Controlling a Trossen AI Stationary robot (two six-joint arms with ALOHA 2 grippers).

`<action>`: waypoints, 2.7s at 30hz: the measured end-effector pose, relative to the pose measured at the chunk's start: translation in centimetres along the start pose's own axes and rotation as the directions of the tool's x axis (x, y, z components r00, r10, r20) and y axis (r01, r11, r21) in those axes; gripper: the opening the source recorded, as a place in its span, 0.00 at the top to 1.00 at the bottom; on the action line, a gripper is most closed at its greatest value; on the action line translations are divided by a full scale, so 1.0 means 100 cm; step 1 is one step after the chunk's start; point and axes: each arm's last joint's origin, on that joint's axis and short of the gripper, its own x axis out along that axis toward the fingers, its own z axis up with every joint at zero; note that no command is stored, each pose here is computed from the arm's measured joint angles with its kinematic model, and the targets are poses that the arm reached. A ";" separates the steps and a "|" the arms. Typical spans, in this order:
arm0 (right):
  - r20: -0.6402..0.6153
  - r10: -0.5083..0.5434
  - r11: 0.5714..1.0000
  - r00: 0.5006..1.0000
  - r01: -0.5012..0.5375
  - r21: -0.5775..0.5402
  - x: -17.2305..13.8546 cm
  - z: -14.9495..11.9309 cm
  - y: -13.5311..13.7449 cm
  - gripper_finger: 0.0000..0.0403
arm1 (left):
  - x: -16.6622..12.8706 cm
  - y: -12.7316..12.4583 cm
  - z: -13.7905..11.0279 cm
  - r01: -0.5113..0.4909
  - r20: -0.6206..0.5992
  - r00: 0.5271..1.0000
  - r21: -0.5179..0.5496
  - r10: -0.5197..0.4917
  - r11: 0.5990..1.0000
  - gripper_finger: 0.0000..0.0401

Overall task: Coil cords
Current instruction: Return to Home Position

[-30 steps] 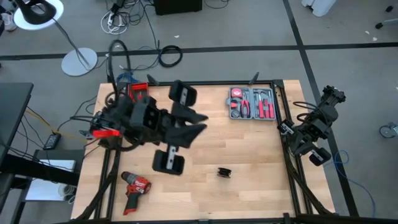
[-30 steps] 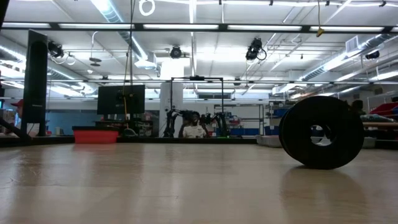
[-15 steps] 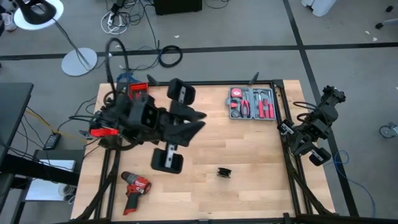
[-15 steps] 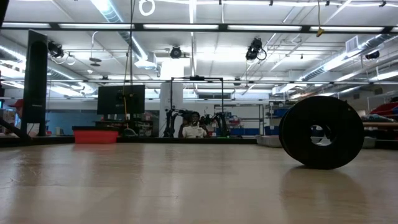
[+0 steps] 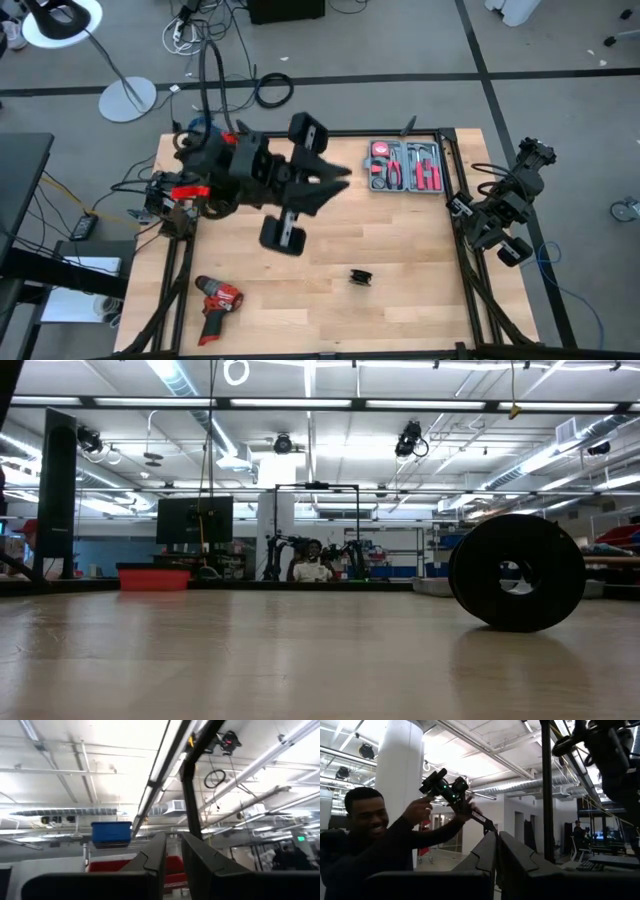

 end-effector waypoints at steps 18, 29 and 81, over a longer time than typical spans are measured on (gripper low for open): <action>0.000 0.000 1.000 1.000 0.000 0.000 0.000 0.000 0.000 0.94 | -0.031 0.009 -0.038 0.015 -0.648 0.761 -0.020 -0.025 1.000 0.84; 0.000 -0.001 1.000 1.000 0.001 0.000 0.000 0.000 0.000 0.94 | -0.064 -0.020 -0.056 0.148 -0.717 0.689 -0.003 -0.105 0.989 0.84; 0.000 -0.001 1.000 1.000 0.001 0.000 0.000 0.000 0.000 0.94 | -0.407 -0.022 -0.125 0.018 -0.307 0.950 -0.131 -0.058 0.991 0.84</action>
